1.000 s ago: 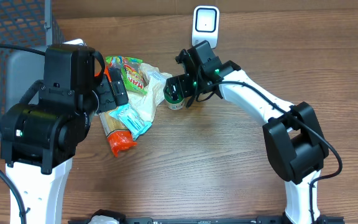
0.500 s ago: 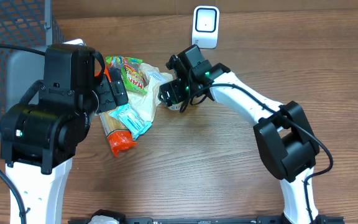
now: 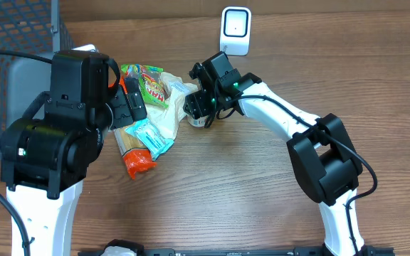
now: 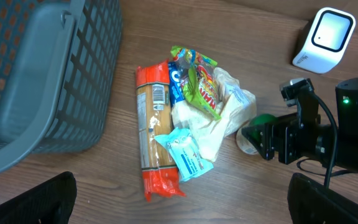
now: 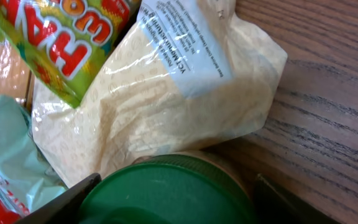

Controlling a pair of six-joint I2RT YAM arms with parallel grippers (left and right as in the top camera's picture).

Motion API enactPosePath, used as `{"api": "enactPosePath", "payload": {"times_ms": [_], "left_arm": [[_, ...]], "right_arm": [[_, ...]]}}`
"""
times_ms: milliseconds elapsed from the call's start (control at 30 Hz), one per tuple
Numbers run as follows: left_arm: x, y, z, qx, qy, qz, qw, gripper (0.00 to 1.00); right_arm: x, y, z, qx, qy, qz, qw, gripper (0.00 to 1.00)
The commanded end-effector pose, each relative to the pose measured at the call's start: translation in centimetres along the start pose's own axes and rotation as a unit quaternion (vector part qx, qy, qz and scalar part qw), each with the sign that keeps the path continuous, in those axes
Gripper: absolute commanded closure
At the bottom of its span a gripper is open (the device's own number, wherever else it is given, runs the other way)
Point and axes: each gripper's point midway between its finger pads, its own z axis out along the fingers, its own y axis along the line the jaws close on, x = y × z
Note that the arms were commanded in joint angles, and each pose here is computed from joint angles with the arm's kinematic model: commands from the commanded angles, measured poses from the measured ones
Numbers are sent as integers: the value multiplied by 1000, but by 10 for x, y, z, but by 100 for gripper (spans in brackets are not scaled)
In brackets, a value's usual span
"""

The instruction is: Scan the item barcode

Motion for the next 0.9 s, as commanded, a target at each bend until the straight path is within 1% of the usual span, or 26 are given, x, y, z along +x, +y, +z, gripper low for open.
{"api": "enactPosePath", "payload": {"times_ms": [0, 233, 400, 500, 700, 767, 867], "left_arm": [[-1, 2, 2, -9, -1, -4, 1000, 0], [-1, 2, 2, -9, -1, -4, 1000, 0], [-1, 2, 2, -9, -1, -4, 1000, 0], [-1, 2, 2, -9, -1, -4, 1000, 0], [0, 2, 2, -9, 1, -3, 1000, 0], [0, 2, 2, -10, 1, -3, 1000, 0], [0, 2, 2, -10, 1, -3, 1000, 0]], "right_arm": [[4, -2, 7, -1, 10, 25, 1000, 31], [1, 7, -9, -23, 12, 65, 998, 33], [-9, 14, -36, -63, 7, 125, 990, 39], [-13, 14, -53, -102, 11, 158, 982, 40], [-25, 13, -91, -212, 19, 219, 952, 51], [-30, 12, -109, -246, 14, 223, 943, 51], [-39, 10, -134, -267, -2, 222, 938, 51]]}}
